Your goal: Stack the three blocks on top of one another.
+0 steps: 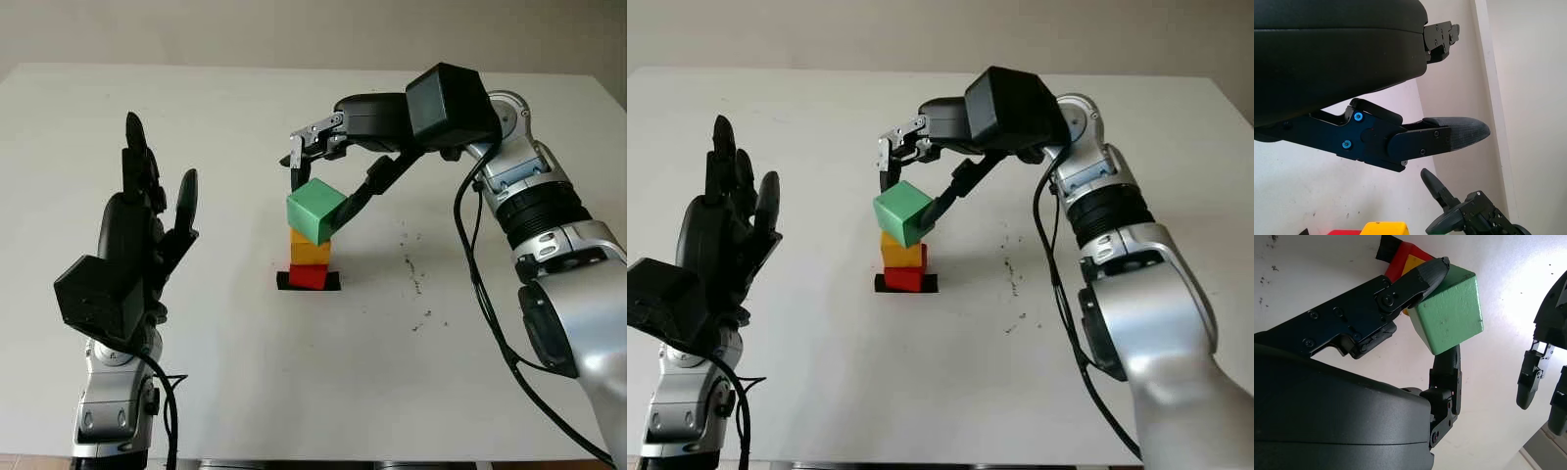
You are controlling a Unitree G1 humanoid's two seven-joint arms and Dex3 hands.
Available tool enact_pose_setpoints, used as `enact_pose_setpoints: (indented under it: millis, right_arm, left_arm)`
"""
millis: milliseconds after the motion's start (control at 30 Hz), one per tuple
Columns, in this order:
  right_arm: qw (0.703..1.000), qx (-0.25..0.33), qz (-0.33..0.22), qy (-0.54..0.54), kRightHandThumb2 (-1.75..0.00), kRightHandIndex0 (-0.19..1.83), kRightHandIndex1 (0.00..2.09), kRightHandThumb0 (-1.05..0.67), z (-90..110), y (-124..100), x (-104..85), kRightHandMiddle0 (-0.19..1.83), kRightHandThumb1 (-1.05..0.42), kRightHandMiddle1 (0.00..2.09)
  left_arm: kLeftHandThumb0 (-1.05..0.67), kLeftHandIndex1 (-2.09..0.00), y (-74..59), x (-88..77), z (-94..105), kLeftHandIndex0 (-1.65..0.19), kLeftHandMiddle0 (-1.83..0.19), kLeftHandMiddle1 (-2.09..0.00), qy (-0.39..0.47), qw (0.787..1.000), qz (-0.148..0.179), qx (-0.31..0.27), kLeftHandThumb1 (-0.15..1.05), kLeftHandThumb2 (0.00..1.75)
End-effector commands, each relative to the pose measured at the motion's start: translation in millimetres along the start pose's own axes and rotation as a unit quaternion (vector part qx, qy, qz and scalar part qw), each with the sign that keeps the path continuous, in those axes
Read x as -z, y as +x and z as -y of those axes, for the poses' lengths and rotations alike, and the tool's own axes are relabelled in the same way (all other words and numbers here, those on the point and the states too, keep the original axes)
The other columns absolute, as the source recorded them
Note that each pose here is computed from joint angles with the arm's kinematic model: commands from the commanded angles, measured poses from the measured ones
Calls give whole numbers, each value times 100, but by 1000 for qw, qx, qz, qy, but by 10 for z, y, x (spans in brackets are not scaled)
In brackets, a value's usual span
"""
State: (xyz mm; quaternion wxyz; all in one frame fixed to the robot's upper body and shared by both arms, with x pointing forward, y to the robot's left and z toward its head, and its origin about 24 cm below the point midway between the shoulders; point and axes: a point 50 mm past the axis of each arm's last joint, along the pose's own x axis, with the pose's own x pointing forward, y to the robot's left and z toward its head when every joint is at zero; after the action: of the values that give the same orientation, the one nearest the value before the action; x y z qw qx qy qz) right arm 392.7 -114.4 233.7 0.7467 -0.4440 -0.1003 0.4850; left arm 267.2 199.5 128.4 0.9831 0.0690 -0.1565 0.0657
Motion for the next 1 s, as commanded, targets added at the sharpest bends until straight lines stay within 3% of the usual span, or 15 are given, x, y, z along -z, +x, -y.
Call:
enact_pose_setpoints:
  millis: [0, 300, 433, 733, 967]
  right_arm:
    - [1000, 2, 0, 1, -5, 25, 4, -56, -37, 9, 23, 41, -92, 149]
    - [1000, 10, 1, -19, -5, 10, 1, -61, -34, 10, -4, 10, -87, 118]
    - [999, 12, -1, -34, -5, -1, 2, -67, -18, -6, -38, -3, -84, 87]
    - [998, -29, -12, -51, -6, -19, 1, -83, 22, -107, -89, -12, -87, 32]
    - [997, -47, -11, -54, -6, -19, 0, -88, 62, -225, -136, -19, -88, 8]
  left_arm:
    - [-66, 0, -8, -29, -11, 19, 19, -1, 3, 1000, 9, 0, 105, 53]
    - [-68, -1, -11, -24, -4, 19, 19, -2, 1, 1000, 6, -4, 105, 52]
    - [-68, -1, -12, -24, -7, 19, 19, -2, 2, 1000, 5, -2, 105, 51]
    - [-68, -1, 1, -17, -4, 19, 19, -1, 3, 1000, 5, -1, 105, 51]
    - [-68, 0, 3, -17, -2, 19, 19, -1, -2, 1000, 8, 0, 105, 51]
